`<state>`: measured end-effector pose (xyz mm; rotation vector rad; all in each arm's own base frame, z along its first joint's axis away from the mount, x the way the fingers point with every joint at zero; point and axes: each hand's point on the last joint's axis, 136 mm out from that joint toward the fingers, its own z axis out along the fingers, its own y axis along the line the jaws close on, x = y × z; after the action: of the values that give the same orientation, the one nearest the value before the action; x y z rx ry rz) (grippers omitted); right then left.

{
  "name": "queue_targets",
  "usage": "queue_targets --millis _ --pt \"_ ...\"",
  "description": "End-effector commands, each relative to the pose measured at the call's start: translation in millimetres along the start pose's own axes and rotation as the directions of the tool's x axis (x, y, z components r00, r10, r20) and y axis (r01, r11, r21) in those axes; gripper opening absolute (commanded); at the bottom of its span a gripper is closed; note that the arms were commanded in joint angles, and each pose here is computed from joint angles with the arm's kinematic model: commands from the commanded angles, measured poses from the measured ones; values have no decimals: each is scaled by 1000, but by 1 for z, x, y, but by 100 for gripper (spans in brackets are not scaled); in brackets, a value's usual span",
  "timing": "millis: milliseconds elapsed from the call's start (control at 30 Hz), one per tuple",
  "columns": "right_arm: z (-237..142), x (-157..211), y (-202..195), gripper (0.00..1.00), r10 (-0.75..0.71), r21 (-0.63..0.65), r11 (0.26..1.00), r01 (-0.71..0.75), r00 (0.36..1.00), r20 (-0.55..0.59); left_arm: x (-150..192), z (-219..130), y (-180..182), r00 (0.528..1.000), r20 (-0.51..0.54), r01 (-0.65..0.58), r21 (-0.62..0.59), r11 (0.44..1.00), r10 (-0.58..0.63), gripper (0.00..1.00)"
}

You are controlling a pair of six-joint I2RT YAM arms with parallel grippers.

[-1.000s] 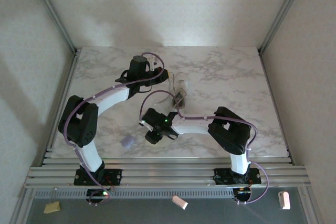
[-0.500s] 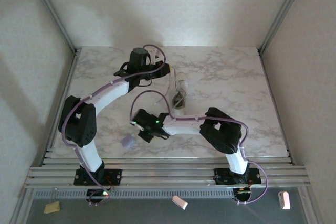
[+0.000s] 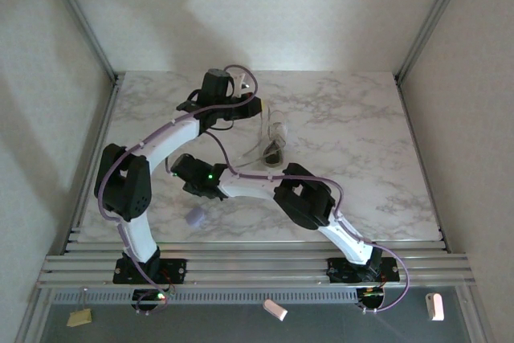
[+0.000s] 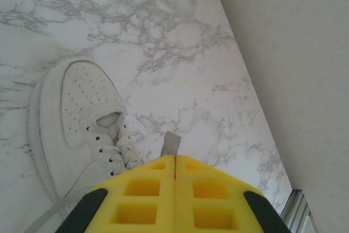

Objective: Tie the shoes

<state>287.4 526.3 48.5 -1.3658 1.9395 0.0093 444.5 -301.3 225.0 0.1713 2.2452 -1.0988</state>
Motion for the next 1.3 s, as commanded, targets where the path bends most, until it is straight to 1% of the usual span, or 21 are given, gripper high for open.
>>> queue_targets --millis 0,267,333,400,433,500,567,600,633,767,933,1033,1067,1167,1267 --pt "12 -1 -32 0 -31 96 995 35 999 -43 -1 1 -9 999 -15 -31 22 999 32 0" --pt "44 2 -60 0 -10 157 987 25 995 -101 5 4 -7 999 -28 -29 20 999 29 0" --pt "50 3 -63 0 0 156 988 18 994 -111 5 4 -8 999 -29 -30 22 999 30 0" --pt "51 3 -58 0 -7 133 991 23 994 -114 6 5 -8 999 -31 -30 22 999 30 0" --pt "49 2 -55 3 -9 115 993 22 994 -111 7 5 -8 999 -33 -29 24 999 30 0" --pt "45 0 -52 15 -8 103 994 19 995 -101 8 6 -7 999 -35 -29 23 999 30 0" --pt "36 -2 -50 40 -4 86 996 12 996 -90 10 7 -6 999 -39 -27 21 999 28 0" --pt "31 -5 -48 47 0 77 997 6 997 -79 10 7 -6 999 -37 -26 23 999 27 0" --pt "27 -6 -46 51 -1 64 998 6 997 -72 11 7 -5 999 -37 -23 22 1000 24 0" --pt "-2 -9 -33 51 -18 41 999 20 999 -37 11 6 -3 999 -25 -25 13 1000 25 0" --pt "-56 1 3 49 -11 -2 1000 11 1000 21 10 4 0 999 -5 -33 -2 999 33 0" --pt "-98 19 19 47 73 -36 997 -71 995 64 11 4 3 999 6 -35 -14 999 35 0" --pt "-112 31 20 47 121 -47 992 -118 990 71 11 4 2 999 15 -41 -17 999 42 0" --pt "-153 69 5 46 290 -63 956 -285 951 102 15 4 1 997 31 -68 -34 997 69 0" --pt "-188 105 -37 47 425 10 903 -430 895 135 22 3 -4 991 54 -122 -63 991 126 0"
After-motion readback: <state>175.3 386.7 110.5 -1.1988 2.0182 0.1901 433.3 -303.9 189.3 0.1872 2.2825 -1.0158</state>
